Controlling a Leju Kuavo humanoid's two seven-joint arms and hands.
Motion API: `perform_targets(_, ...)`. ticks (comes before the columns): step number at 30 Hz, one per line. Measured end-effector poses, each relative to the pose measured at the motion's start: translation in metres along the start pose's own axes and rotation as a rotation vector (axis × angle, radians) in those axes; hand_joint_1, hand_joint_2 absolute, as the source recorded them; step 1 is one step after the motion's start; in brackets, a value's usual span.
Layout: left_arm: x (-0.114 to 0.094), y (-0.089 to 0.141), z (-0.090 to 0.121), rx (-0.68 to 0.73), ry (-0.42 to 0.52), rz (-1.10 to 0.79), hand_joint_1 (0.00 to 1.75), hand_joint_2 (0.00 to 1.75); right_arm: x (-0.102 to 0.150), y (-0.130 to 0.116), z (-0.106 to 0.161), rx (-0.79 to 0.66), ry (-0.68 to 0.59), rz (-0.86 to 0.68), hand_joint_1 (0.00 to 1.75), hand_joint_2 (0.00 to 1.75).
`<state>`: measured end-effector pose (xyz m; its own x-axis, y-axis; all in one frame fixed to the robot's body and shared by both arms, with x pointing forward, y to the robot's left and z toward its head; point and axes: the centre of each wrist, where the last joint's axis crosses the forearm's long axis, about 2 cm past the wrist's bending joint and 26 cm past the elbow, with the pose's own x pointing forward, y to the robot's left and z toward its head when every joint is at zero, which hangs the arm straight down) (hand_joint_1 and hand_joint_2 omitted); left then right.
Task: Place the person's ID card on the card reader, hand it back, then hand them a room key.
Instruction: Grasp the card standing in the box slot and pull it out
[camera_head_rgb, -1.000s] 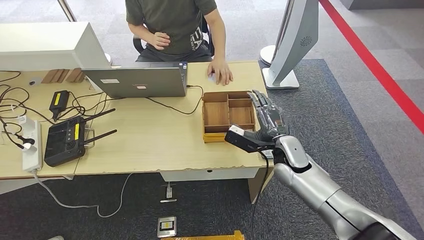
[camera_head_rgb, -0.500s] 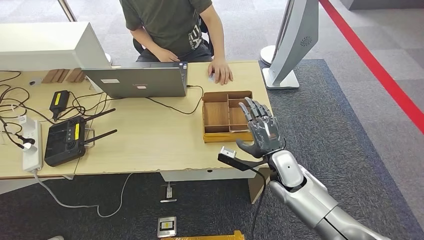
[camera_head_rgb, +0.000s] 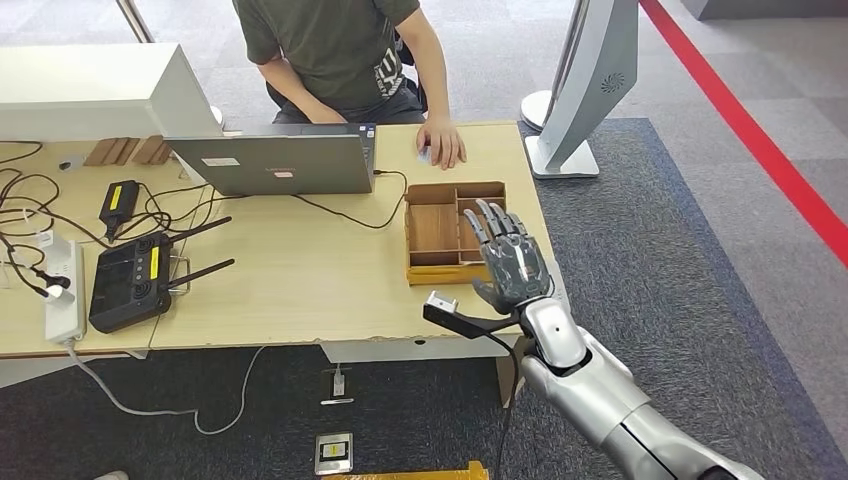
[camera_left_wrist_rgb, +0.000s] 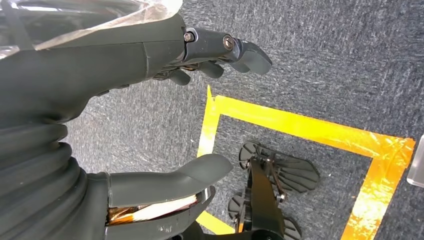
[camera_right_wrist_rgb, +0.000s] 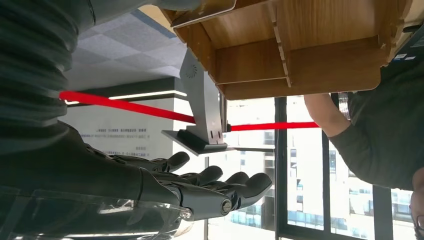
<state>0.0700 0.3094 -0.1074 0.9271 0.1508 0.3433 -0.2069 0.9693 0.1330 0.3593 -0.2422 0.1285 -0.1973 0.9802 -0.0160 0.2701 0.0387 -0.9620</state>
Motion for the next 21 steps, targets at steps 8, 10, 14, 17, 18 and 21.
perform_targets(8, 0.0, 0.0, 0.0, -0.006, 0.001, -0.005, 0.0, 1.75, -0.002, 0.006, -0.003, 0.038, 0.019, 0.008, 0.0, 1.75)
perform_targets(10, 0.0, 0.0, 0.0, -0.006, 0.002, -0.004, 0.0, 1.75, -0.002, 0.007, -0.005, 0.045, 0.018, 0.007, 0.0, 1.75)
perform_targets(14, 0.0, 0.0, 0.0, -0.005, 0.004, -0.002, 0.0, 1.75, -0.001, 0.009, -0.008, 0.056, 0.014, 0.005, 0.0, 1.75)
perform_targets(17, 0.0, 0.0, 0.0, -0.005, 0.005, -0.002, 0.0, 1.75, 0.0, 0.011, -0.01, 0.063, 0.014, 0.007, 0.0, 1.75)
perform_targets(18, 0.0, 0.0, 0.0, -0.005, 0.005, -0.002, 0.0, 1.75, 0.0, 0.011, -0.01, 0.065, 0.014, 0.007, 0.0, 1.75)
perform_targets(21, 0.0, 0.0, 0.0, -0.006, 0.005, -0.003, 0.0, 1.75, 0.0, 0.013, -0.01, 0.074, 0.019, 0.009, 0.0, 1.75)
